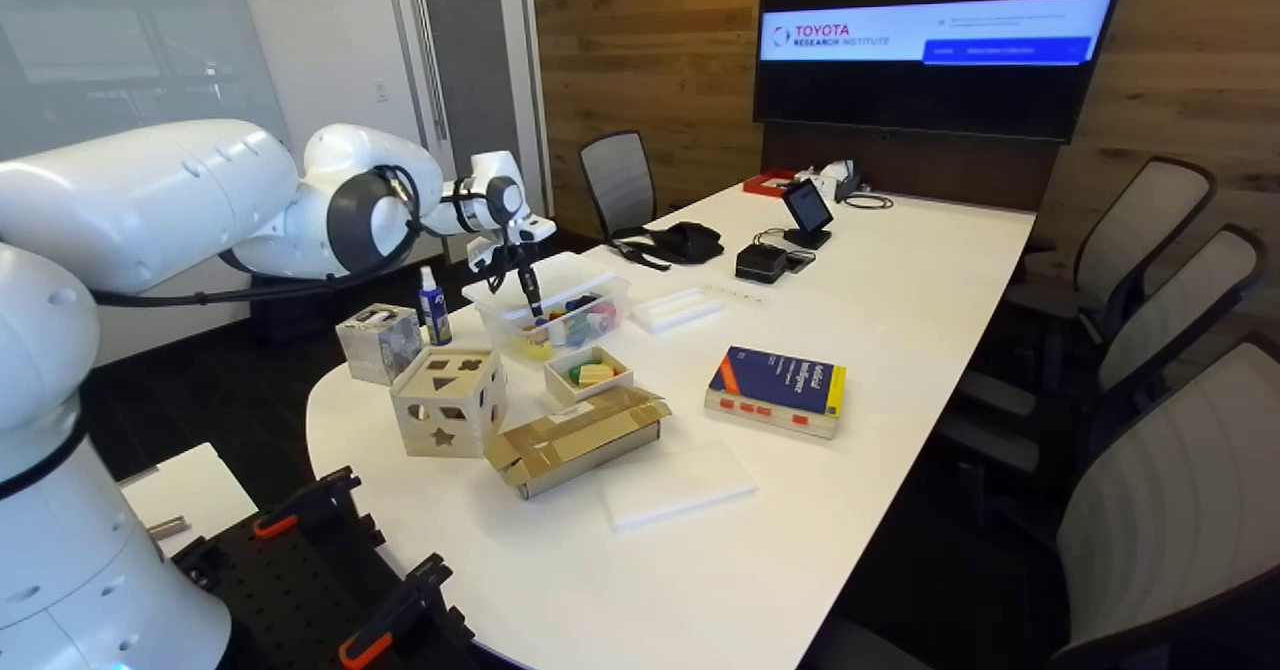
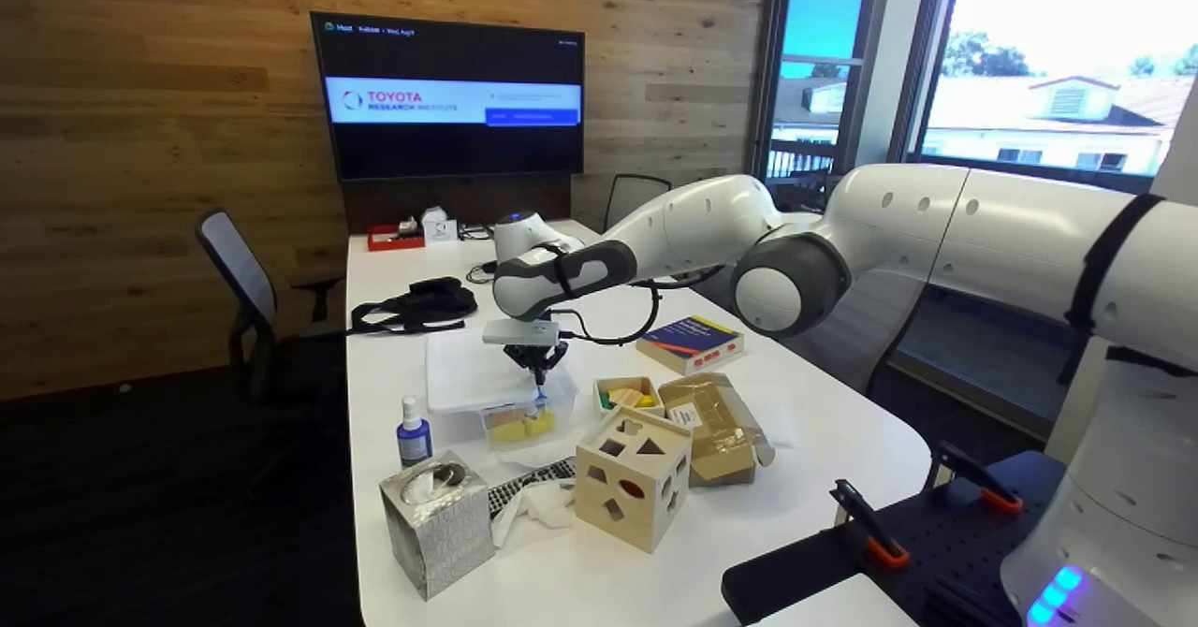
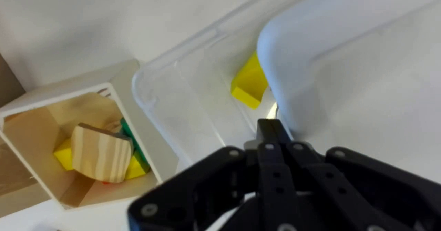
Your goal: Remove the white lid from the clear container.
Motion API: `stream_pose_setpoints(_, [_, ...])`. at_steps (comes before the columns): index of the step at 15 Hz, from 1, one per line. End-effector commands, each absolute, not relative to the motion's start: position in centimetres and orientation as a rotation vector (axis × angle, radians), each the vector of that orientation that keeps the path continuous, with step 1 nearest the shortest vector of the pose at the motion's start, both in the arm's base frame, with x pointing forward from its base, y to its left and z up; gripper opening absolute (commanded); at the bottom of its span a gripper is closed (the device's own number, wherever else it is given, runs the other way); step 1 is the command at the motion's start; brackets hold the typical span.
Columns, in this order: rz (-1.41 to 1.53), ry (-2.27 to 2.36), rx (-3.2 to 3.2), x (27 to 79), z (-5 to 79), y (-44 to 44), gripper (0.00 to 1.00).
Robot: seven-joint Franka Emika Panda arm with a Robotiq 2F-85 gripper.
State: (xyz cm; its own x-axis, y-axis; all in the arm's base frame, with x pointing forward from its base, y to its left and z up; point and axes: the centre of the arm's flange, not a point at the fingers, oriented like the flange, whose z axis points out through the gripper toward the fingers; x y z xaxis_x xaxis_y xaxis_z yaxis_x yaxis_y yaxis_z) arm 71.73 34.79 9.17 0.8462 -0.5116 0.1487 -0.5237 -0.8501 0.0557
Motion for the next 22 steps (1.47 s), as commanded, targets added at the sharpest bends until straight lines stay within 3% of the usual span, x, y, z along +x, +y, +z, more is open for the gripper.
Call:
stream_pose_setpoints(1, [0.035, -0.755, 3.072, 74.8, 8.6, 36.0, 0.0])
stream_pose_setpoints(5, [-0.007, -0.74, 3.174, 74.9, 9.0, 35.3, 0.0])
stream_pose_setpoints(22, [0.283, -0.662, 3.183, 77.4, 6.9, 37.1, 0.0])
